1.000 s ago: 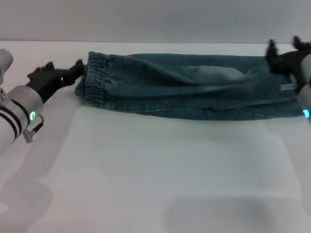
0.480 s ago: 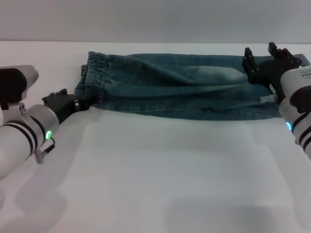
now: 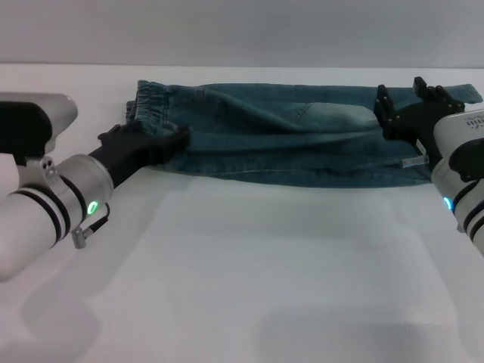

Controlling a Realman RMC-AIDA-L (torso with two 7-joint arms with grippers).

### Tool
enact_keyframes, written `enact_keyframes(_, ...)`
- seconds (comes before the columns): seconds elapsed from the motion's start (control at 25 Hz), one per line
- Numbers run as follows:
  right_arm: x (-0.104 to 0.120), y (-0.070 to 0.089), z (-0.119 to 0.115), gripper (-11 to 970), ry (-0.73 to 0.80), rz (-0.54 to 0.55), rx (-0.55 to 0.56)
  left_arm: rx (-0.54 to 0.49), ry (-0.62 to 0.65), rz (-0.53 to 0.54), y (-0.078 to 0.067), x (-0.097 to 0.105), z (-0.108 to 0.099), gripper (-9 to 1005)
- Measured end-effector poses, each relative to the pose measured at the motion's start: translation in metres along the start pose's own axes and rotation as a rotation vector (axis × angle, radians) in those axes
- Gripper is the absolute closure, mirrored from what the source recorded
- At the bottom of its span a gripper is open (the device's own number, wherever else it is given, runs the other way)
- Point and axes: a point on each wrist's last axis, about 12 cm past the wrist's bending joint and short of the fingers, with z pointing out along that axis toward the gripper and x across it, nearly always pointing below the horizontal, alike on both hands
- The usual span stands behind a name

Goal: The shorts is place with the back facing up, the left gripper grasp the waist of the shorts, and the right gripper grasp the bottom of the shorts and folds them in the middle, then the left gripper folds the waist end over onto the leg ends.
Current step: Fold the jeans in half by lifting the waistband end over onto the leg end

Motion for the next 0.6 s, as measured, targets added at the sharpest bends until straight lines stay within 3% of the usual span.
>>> enact_keyframes(0.24, 0.002, 0.000, 0.000, 448, 0.016, -0.005, -0.010, 0.072, 0.028, 0.069, -0.012, -0.024, -0.011, 146)
enact_keyframes(0.44, 0.002, 0.001, 0.002, 448, 0.023, -0.012, -0.018, -0.021, 0.179, 0.208, -0.021, -0.046, -0.029, 148)
enact_keyframes(0.6, 0.003, 0.000, 0.002, 448, 0.025, -0.015, -0.018, -0.052, 0.241, 0.254, -0.025, -0.045, -0.031, 149)
